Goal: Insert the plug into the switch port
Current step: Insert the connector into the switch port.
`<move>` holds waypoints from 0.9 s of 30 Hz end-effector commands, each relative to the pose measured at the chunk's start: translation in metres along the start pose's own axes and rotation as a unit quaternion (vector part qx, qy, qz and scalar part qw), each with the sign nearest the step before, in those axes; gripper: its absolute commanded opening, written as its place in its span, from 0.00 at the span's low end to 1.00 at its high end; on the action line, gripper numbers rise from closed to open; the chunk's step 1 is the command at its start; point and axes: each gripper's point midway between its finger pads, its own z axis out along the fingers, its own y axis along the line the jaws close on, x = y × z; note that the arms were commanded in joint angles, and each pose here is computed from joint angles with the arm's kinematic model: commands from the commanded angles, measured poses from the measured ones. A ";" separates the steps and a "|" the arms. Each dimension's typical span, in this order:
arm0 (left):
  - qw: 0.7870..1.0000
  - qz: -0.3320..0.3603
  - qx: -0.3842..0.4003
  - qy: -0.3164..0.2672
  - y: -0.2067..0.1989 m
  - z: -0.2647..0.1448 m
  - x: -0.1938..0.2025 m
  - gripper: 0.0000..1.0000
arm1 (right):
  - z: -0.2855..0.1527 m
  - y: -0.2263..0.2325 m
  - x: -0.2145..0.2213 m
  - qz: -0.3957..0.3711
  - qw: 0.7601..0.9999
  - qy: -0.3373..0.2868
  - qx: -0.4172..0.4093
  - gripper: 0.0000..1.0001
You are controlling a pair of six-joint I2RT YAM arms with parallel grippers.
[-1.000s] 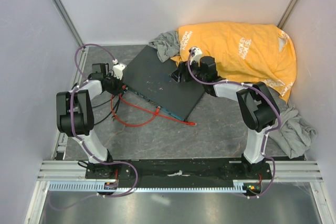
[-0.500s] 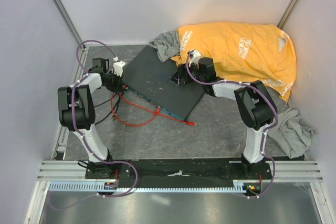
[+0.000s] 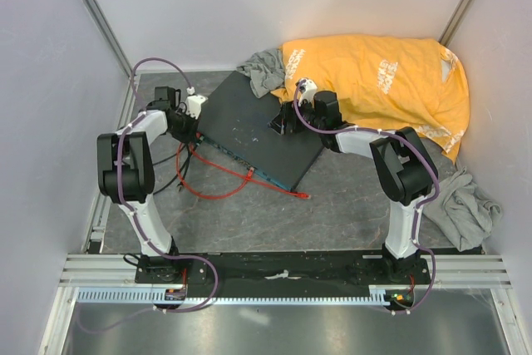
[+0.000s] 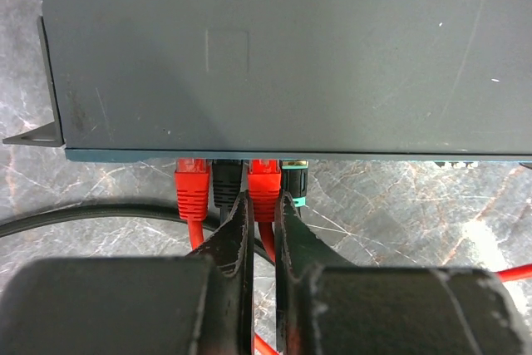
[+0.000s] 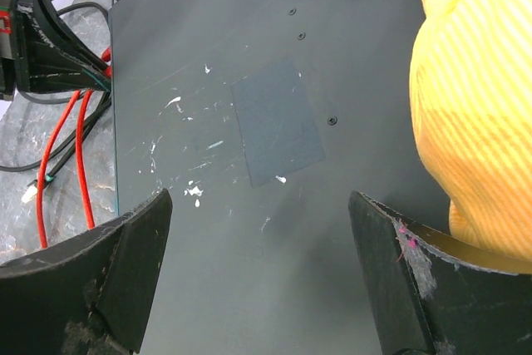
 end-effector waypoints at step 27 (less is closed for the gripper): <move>0.978 0.016 -0.176 -0.109 0.009 -0.083 -0.041 0.55 | -0.058 0.018 -0.073 -0.059 0.996 -0.048 0.051 0.95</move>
